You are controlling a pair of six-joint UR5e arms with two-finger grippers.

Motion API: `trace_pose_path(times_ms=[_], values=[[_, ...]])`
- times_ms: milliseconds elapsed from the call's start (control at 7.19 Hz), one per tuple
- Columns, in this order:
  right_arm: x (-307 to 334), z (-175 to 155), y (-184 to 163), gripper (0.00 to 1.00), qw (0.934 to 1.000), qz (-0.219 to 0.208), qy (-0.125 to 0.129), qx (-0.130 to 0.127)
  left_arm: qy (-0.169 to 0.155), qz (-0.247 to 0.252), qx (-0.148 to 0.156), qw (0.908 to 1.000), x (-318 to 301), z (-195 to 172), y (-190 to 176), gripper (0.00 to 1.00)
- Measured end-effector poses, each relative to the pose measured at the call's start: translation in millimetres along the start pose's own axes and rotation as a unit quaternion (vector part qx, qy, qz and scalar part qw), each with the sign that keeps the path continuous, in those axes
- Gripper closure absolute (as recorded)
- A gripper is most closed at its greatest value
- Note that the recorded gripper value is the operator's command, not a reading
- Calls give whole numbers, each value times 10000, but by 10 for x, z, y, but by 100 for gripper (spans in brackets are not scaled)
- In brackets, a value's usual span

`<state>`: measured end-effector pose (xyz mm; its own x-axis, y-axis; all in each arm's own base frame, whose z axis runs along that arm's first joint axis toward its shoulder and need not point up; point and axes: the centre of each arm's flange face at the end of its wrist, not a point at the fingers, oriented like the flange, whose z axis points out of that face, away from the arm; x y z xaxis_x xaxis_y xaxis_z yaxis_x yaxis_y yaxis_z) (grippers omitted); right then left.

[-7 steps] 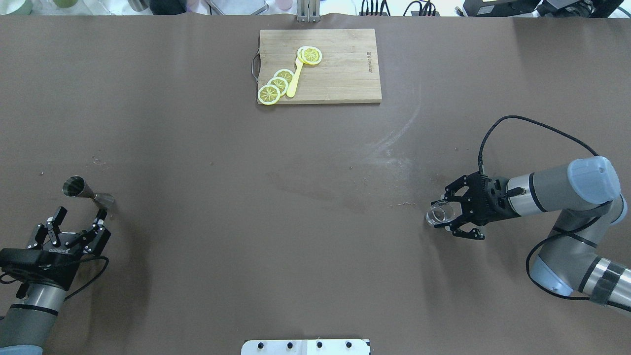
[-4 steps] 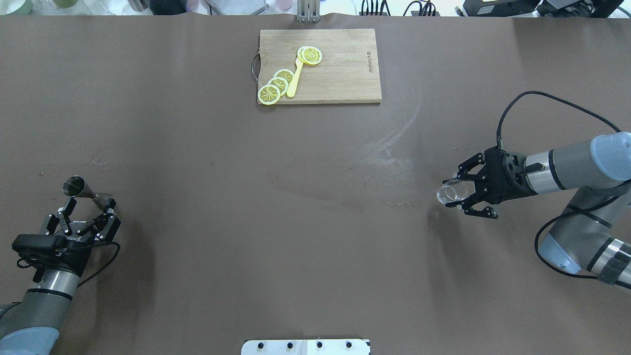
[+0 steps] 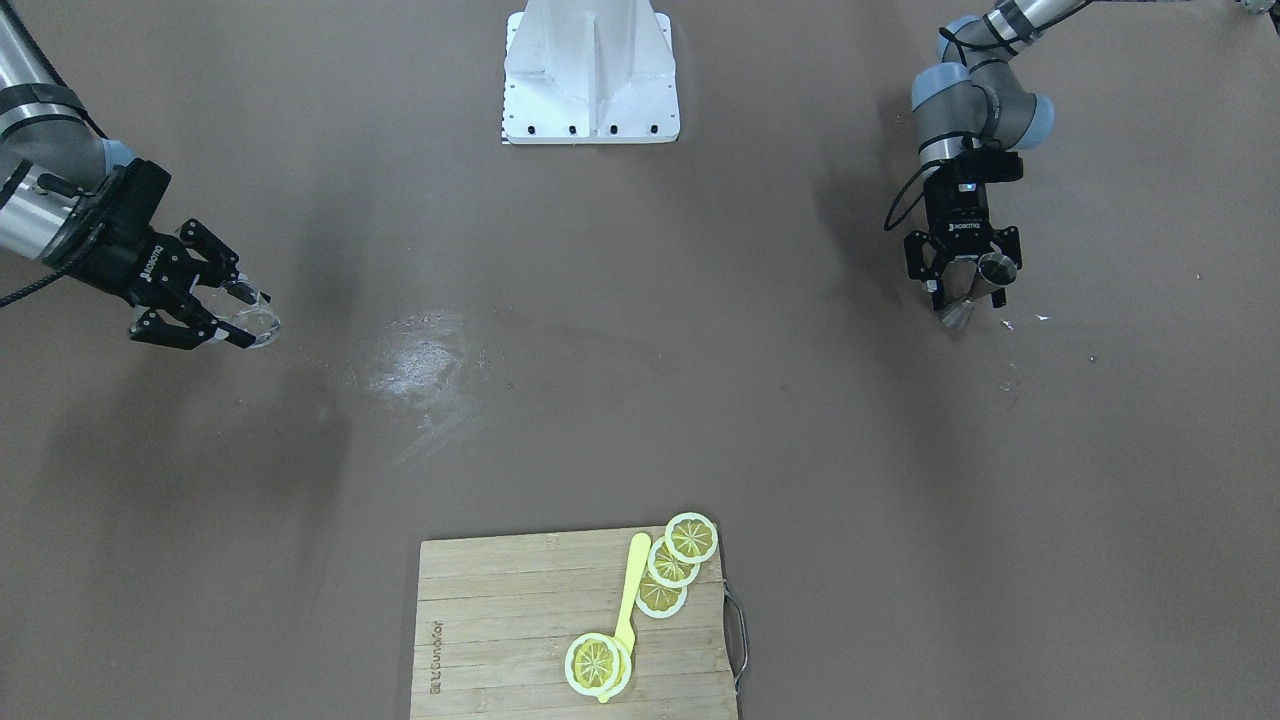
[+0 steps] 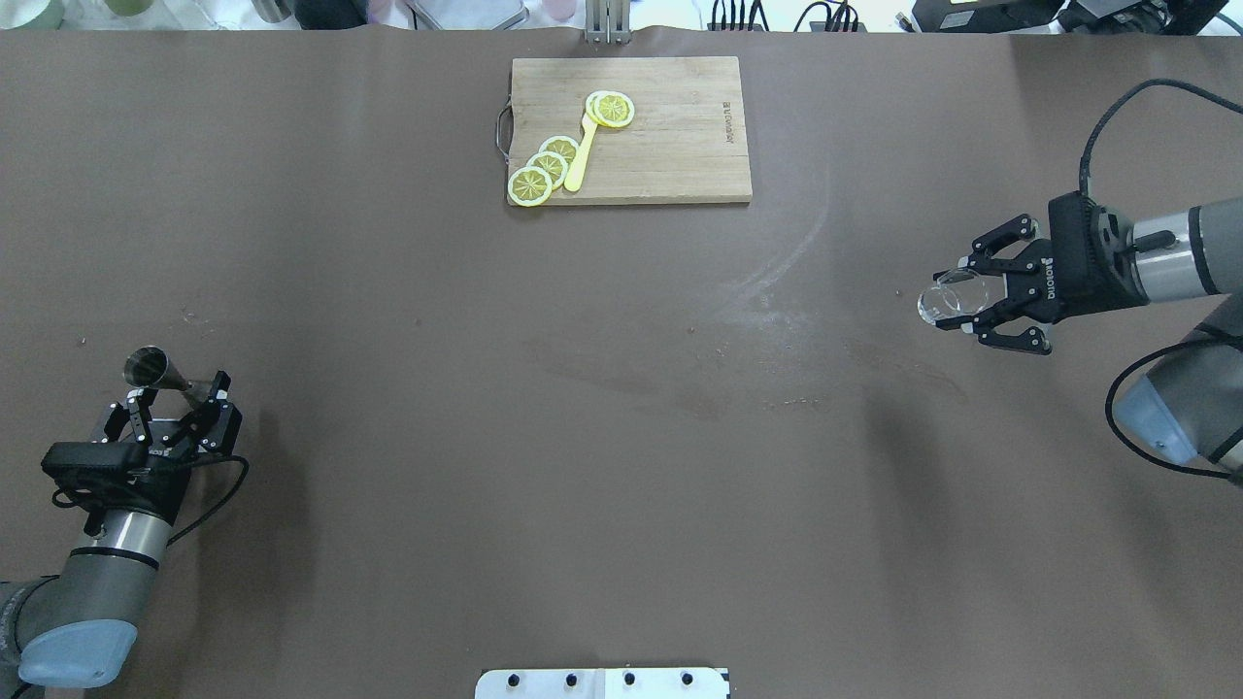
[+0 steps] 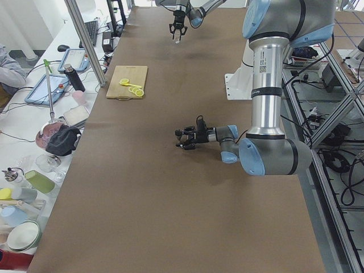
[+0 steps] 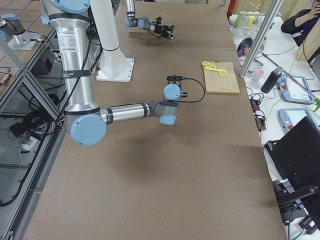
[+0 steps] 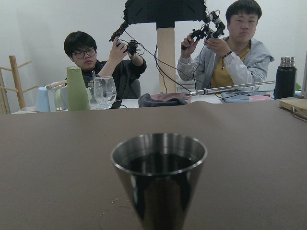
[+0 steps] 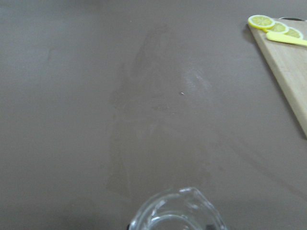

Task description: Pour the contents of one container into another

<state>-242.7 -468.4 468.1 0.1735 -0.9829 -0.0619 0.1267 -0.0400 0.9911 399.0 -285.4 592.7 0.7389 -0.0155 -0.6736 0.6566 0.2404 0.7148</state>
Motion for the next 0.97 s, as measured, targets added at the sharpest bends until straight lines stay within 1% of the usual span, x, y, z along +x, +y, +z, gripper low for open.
trace_pose_path(times_ms=[139, 278, 417, 557, 835, 974], values=[[66, -88, 19, 100, 10000, 12, 91, -4, -17, -5, 10, 10000, -1, 19, -13, 66], [98, -132, 33, 100, 9999, 6, 138, -9, -25, -15, 16, 10000, -2, 30, -20, 77], [111, -146, 34, 100, 9999, -22, 154, -10, -27, -26, 16, 10000, -1, 34, -23, 90], [125, -150, 9, 100, 9999, -58, 159, 7, -23, -46, 19, 10000, 8, 34, -32, 100], [192, -203, -72, 100, 9998, -115, 147, 70, 5, -121, 34, 9999, 59, 20, -83, 100], [259, -259, -124, 100, 9997, -151, 179, 102, 55, -165, 41, 9998, 149, -4, -165, 100]])
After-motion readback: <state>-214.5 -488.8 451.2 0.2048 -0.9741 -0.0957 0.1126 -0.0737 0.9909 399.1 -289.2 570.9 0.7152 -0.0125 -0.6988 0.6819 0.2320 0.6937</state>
